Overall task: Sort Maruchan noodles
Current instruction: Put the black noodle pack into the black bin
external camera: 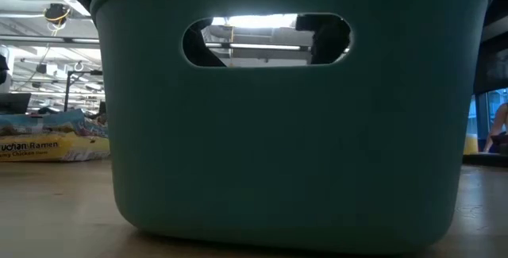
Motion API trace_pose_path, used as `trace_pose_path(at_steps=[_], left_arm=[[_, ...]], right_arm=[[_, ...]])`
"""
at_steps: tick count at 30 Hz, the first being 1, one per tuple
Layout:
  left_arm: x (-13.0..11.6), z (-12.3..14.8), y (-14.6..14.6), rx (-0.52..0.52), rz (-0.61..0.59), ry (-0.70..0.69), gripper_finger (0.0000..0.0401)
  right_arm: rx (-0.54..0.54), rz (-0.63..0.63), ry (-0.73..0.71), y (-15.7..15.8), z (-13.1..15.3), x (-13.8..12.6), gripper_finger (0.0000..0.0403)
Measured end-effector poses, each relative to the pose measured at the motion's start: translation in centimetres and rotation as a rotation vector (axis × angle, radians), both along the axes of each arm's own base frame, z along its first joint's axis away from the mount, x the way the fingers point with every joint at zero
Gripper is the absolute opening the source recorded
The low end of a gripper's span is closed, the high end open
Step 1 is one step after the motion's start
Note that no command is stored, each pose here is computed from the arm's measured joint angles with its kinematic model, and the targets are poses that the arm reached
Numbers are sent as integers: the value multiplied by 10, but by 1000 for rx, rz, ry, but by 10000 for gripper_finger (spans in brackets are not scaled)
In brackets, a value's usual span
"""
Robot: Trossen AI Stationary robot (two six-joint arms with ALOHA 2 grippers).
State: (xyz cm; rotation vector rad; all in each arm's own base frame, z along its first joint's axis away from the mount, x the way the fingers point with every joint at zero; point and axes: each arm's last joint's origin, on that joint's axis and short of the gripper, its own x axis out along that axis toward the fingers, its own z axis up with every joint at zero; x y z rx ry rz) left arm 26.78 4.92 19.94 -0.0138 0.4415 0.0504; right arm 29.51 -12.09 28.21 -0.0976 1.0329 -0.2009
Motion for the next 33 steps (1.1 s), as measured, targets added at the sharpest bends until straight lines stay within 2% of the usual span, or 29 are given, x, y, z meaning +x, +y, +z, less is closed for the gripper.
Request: trace_pose_path(at_steps=[4,8,11,14,19,26,33], left_arm=[[0,0,2,-42,83,-1,147],[0,0,3,-64,138,-3,156],[-2,0,8,-123,182,-3,183],[-7,7,19,-182,264,53,217],[-24,26,44,-187,489,222,256],[-56,47,80,-130,838,453,256],[-98,45,114,-263,1108,579,255]], right_arm=[[99,-24,55,38,-7,-9,222],[64,-58,83,70,-26,-18,222],[34,-90,82,87,-48,-23,222],[21,-109,62,99,-70,-28,222],[42,-130,49,108,-98,-37,222],[52,-147,34,108,-113,-43,222],[58,-109,-11,108,-119,-42,222]])
